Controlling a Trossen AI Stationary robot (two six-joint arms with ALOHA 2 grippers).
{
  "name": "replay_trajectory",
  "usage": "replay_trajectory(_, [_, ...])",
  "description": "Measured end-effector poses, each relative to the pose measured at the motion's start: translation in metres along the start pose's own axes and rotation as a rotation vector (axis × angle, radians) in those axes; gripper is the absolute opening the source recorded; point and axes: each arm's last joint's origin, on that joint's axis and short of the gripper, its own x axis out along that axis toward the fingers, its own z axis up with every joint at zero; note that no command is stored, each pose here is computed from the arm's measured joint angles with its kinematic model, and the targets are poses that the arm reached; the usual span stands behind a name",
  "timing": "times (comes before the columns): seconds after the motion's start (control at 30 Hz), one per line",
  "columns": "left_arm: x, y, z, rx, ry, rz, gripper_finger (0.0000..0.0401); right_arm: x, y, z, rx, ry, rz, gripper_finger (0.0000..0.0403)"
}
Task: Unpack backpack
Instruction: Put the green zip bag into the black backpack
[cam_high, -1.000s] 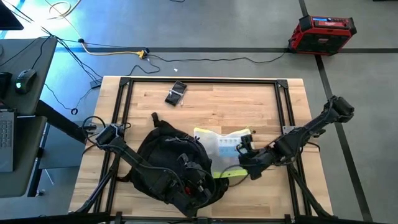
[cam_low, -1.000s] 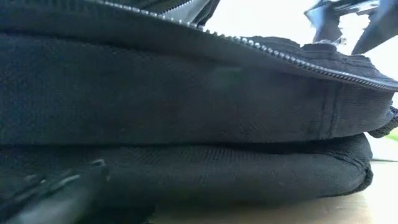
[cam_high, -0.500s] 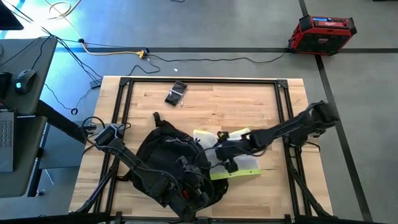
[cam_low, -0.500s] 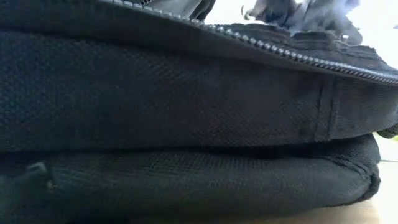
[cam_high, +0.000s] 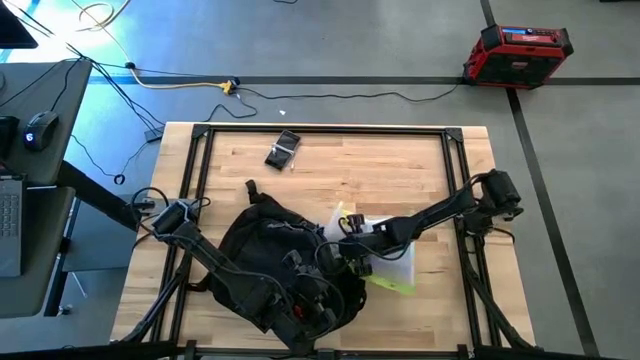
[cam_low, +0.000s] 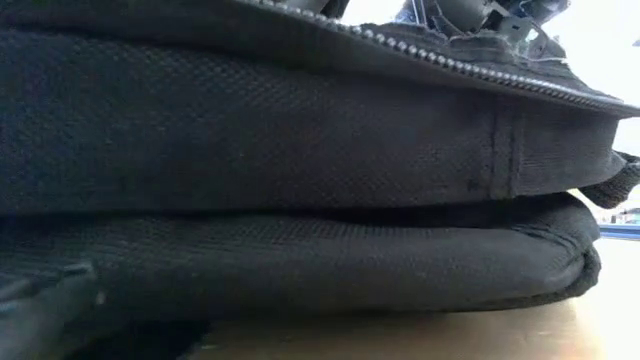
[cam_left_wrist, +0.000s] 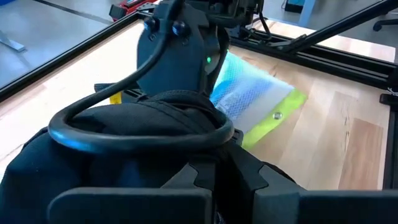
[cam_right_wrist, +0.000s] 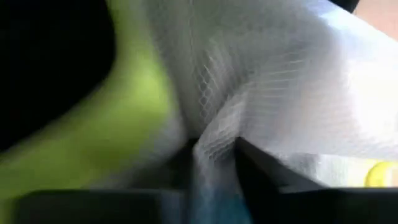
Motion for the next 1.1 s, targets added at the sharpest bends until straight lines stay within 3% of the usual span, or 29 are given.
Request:
replay_trajectory(0.03, [0.0, 0.0, 0.0, -0.001, -0.004, 0.002, 0.0, -0.004, 0.002, 0.0, -0.012, 0.001, 0.003, 0.0022])
replay_trajectory(0.2, [0.0, 0.0, 0.001, -0.002, -0.023, 0.016, 0.0, -0.04, 0.011, -0.001, -0.031, -0.011, -0.013, 0.0002])
replay_trajectory(0.4, [0.0, 0.002, 0.002, -0.004, -0.077, 0.059, 0.0, -0.104, 0.014, 0.008, 0.011, -0.215, -0.018, 0.0001])
replay_trajectory(0.7, [0.005, 0.008, 0.009, -0.029, -0.218, 0.18, 0.0, -0.162, 0.037, 0.01, 0.012, -0.436, 0.123, 0.0])
replay_trajectory(0.9, [0.016, 0.015, 0.017, -0.052, -0.285, 0.26, 0.0, -0.166, 0.048, 0.016, 0.082, -0.46, 0.22, 0.0])
replay_trajectory(1.1, [0.016, 0.016, 0.018, -0.042, -0.323, 0.293, 0.0, -0.129, 0.061, 0.023, 0.075, -0.402, 0.238, 0.0])
